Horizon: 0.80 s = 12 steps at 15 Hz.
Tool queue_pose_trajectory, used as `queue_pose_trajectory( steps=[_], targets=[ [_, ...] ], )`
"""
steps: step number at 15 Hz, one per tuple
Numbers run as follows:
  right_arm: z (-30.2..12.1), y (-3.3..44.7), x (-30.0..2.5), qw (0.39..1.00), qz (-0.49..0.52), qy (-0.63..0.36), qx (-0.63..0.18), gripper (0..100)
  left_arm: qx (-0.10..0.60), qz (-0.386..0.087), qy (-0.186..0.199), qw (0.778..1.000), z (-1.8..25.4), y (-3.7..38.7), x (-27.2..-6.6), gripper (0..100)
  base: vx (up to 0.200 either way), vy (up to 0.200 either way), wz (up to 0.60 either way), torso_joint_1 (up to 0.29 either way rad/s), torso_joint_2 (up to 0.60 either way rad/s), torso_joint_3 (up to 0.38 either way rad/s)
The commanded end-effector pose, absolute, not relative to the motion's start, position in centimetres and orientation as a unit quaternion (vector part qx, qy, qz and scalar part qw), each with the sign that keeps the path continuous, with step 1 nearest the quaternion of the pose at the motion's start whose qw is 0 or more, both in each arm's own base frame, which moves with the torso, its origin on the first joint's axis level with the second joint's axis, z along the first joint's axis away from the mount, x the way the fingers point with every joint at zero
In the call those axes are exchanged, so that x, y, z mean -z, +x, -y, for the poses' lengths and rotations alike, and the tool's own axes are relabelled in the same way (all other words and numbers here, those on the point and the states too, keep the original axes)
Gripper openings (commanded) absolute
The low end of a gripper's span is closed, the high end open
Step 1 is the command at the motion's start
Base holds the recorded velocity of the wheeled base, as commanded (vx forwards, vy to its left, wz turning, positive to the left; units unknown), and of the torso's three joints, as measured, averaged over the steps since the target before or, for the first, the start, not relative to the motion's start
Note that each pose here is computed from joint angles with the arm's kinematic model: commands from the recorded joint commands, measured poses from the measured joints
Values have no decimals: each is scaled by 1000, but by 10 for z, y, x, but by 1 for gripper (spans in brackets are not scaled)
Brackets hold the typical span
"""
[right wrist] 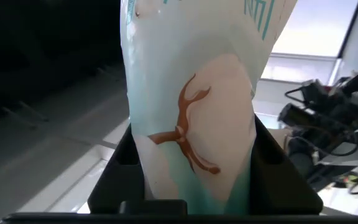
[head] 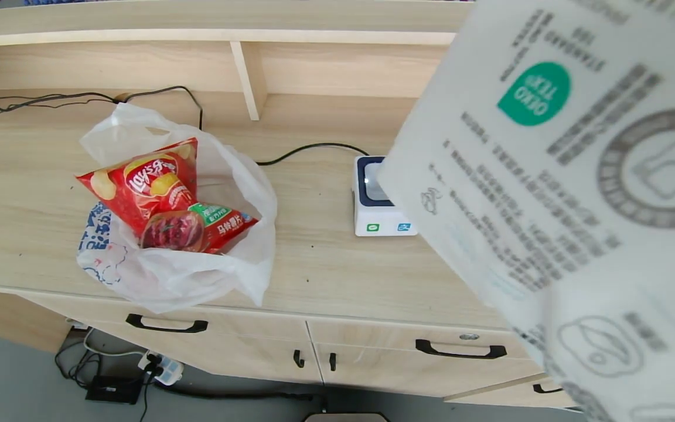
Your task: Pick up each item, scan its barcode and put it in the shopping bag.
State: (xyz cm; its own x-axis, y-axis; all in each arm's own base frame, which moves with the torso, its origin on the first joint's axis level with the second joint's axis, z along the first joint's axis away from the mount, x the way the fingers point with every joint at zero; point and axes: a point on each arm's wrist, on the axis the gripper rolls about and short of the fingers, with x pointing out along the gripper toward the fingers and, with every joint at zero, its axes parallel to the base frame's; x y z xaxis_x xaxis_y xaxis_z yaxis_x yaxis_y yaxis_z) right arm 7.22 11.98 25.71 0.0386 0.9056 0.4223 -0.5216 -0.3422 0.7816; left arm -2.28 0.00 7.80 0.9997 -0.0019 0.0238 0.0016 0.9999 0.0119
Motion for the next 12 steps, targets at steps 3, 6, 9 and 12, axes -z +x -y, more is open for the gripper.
queue_pose_trajectory(
  steps=[3,6,9,12],
  targets=[
    [-143,117,-270,752,-68,205,-623,0,1,12,6,1000,0,-23,-78,100,0,0,0,0,0,0],
    [-133,128,-290,862,3,49,-505,0,1,12,6,1000,0,-23,-78,100,0,0,0,0,0,0],
    [-143,145,-291,925,20,-21,-379,0,1,12,5,1000,0,-23,-78,100,0,0,0,0,0,0],
    [-150,147,-284,922,8,-29,-386,0,1,12,6,1000,0,-23,-78,100,0,0,0,0,0,0]
  ],
)
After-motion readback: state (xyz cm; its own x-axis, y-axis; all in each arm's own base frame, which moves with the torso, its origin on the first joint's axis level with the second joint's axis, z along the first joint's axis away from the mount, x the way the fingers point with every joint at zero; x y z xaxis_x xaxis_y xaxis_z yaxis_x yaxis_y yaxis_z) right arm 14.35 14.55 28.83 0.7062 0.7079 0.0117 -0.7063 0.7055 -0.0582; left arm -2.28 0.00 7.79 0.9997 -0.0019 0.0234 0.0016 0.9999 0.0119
